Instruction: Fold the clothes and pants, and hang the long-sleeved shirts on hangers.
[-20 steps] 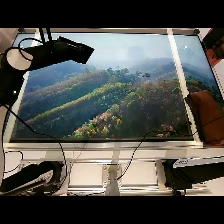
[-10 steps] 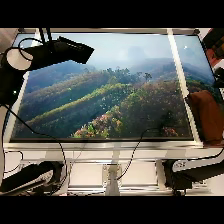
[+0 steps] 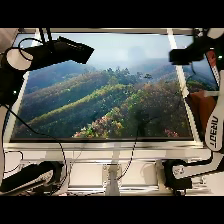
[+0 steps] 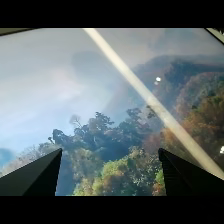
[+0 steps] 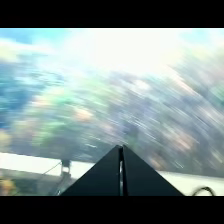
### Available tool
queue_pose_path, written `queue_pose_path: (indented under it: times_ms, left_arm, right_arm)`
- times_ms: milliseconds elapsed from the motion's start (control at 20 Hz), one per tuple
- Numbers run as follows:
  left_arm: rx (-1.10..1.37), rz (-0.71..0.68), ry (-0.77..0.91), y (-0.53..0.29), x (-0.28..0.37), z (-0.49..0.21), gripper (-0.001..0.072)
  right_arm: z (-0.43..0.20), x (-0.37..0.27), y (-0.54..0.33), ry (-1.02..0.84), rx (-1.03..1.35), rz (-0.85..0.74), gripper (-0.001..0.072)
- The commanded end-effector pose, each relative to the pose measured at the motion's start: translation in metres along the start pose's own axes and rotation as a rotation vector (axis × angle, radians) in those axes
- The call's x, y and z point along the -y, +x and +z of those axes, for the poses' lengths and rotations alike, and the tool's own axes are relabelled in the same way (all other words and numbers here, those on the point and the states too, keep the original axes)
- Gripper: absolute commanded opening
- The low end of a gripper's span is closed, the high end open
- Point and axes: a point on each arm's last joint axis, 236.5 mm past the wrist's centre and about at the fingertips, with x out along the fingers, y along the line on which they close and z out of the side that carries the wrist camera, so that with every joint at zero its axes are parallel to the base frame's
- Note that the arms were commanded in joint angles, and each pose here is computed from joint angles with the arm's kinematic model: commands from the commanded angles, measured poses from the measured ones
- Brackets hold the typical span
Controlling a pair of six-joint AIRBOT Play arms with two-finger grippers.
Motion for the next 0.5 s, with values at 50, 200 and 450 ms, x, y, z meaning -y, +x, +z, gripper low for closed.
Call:
queue_pose_path:
  times_ms: [50,200,450]
  left_arm:
    - [0.000,0.001,0.000,0.000,0.000,0.000,0.0696]
    - [0.000,0.001,0.000,0.000,0.000,0.000,0.0696]
    - [0.000,0.001,0.000,0.000,0.000,0.000,0.0696]
  right_arm:
    - [0.012,-0.073,-0.012,-0.143,0.074,0.061,0.0012]
    - [0.009,-0.087,-0.013,-0.168,0.069,0.077,0.0012]
    - [0.008,-0.095,-0.014,-0.167,0.070,0.112,0.0013]
